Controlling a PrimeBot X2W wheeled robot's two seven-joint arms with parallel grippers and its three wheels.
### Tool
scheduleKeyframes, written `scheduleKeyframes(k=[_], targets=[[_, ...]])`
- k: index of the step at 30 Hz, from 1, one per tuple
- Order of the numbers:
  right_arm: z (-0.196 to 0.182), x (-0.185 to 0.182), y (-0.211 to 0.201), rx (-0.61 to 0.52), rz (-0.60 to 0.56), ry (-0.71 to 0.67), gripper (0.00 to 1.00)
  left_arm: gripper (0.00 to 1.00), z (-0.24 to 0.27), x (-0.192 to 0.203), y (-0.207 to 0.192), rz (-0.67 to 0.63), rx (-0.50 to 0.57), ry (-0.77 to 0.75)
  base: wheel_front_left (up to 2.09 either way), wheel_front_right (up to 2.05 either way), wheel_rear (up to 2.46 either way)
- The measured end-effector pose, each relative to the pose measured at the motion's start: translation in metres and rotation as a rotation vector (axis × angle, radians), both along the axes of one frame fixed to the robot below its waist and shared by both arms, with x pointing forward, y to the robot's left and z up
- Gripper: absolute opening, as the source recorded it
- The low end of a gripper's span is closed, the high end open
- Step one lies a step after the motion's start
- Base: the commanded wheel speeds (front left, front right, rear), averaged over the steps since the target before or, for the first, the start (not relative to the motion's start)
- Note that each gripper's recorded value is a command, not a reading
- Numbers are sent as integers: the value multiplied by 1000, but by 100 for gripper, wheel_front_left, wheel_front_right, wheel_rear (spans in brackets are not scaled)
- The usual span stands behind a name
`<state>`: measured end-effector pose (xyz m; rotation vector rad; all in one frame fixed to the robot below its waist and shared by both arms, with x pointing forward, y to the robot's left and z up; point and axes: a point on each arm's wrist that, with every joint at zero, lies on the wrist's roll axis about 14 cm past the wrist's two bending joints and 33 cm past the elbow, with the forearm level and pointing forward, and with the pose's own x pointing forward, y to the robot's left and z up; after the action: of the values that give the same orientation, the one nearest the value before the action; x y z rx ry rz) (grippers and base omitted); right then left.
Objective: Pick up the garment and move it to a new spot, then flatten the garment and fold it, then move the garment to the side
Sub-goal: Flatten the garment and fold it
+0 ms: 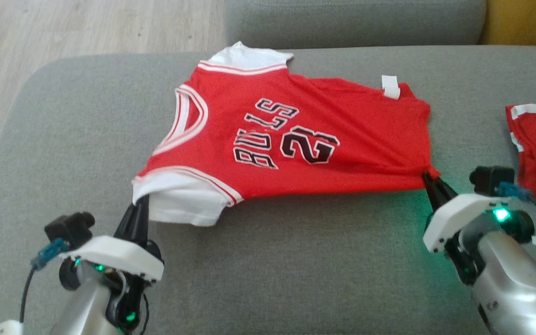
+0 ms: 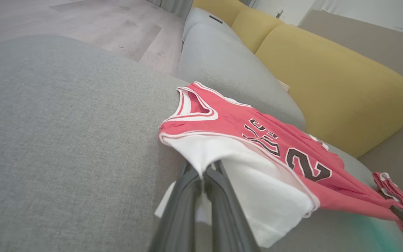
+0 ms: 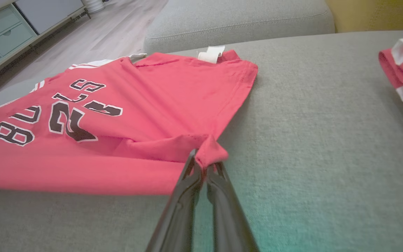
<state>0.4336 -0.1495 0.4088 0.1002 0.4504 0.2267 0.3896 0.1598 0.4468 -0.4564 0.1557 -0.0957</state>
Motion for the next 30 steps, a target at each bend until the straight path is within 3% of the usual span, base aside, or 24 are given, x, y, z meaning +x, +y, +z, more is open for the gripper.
scheduleKeyframes(k=[1, 2, 3, 20, 21, 22, 30], targets=[[-1, -4, -2, -2, -3, 4, 7, 0, -1, -2, -1, -6, 5, 3, 0, 0, 0], [-2, -7, -5, -3, -6, 5, 86, 0, -3, -5, -3, -16, 14, 8, 0, 0, 0], [-2, -9, -6, -3, -9, 5, 100, 0, -5, -7, -5, -26, 22, 12, 0, 0, 0], [26, -37, -45, 43, -142, -165, 100, 0, -12, -25, 2, -11, 74, 22, 0, 0, 0], [29, -40, -45, 45, -148, -189, 100, 72, -12, -26, 3, -6, 90, 19, 0, 0, 0], [33, -42, -44, 45, -152, -217, 100, 100, -9, -27, 5, 1, 103, 9, 0, 0, 0], [44, -71, -27, 104, -208, -318, 100, 100, 57, -19, 24, 133, 105, -205, 0, 0, 0]])
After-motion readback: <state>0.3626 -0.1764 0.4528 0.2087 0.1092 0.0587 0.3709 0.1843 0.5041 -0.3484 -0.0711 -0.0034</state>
